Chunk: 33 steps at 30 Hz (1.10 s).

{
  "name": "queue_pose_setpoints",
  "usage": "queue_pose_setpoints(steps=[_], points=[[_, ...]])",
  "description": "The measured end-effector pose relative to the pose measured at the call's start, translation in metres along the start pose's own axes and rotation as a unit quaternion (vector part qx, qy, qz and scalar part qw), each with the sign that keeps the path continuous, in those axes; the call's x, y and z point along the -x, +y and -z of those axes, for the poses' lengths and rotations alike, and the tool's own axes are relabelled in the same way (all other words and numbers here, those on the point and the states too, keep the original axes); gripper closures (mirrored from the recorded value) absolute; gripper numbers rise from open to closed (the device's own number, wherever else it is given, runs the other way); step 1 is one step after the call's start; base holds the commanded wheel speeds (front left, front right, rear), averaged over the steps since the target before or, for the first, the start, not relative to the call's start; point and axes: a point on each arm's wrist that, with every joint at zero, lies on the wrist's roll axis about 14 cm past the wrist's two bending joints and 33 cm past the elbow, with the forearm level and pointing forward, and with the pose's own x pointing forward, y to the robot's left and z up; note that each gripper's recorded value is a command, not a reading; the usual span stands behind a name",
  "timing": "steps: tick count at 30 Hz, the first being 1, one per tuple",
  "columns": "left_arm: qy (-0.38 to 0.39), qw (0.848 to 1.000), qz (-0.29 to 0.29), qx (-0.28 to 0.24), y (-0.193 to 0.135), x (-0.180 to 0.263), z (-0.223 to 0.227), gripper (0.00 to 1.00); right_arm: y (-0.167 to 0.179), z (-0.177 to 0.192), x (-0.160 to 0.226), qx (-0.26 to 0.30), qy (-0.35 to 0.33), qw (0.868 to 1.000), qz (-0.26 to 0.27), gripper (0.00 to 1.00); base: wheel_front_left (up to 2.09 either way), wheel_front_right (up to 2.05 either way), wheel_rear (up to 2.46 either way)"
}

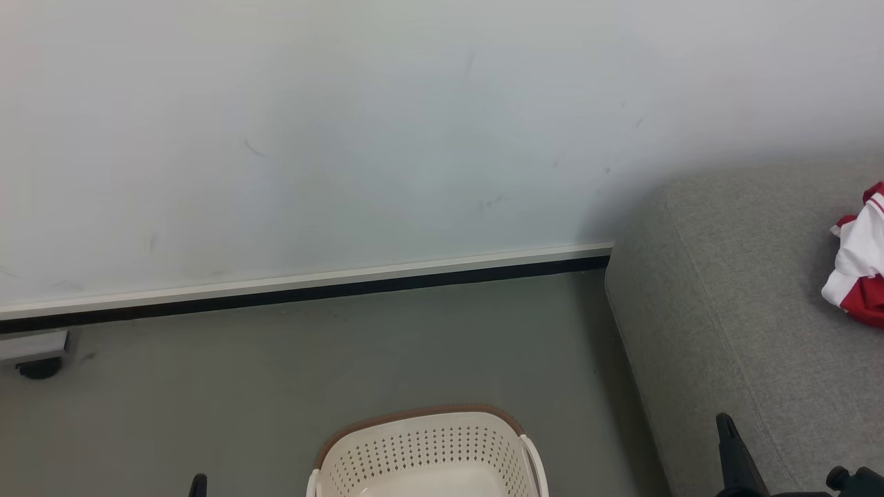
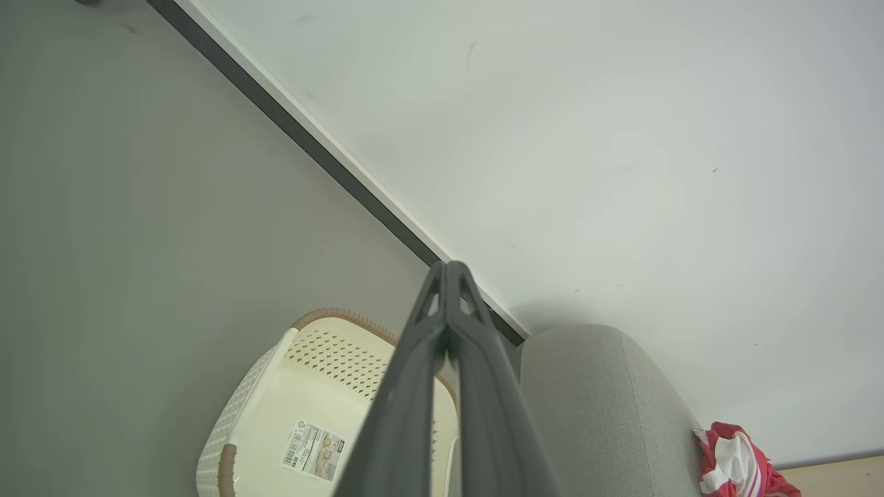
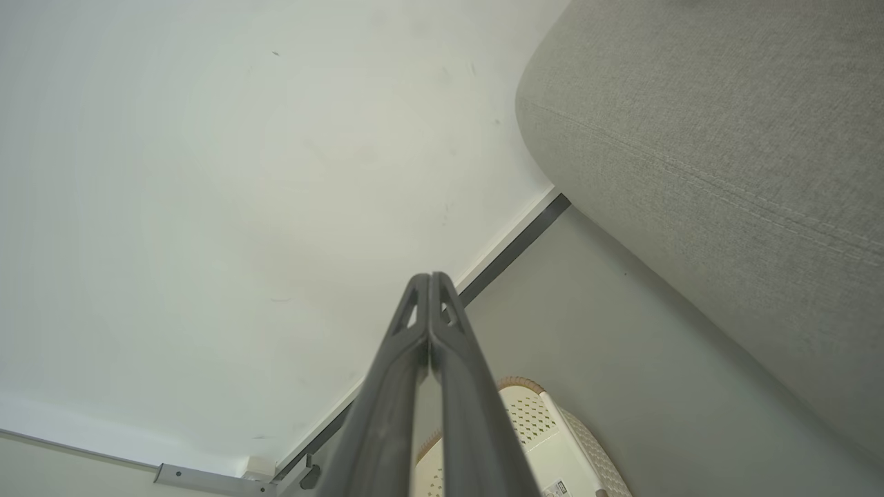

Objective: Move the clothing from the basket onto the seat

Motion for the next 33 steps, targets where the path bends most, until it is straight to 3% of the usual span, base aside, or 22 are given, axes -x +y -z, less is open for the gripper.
queue_pose_setpoints(steps=[14,33], points=[[0.007,0.997,0.003,0.077,-0.003,-0.005,-0.002,1.0,-0.006,-0.01,-0.004,-0.089,-0.017,0.996,0.005,1.0,0.0,0.0,0.0],[0.016,0.986,0.014,0.167,-0.009,-0.011,-0.003,1.0,-0.013,-0.023,-0.008,-0.193,-0.04,0.98,0.01,1.0,0.0,0.0,0.0]])
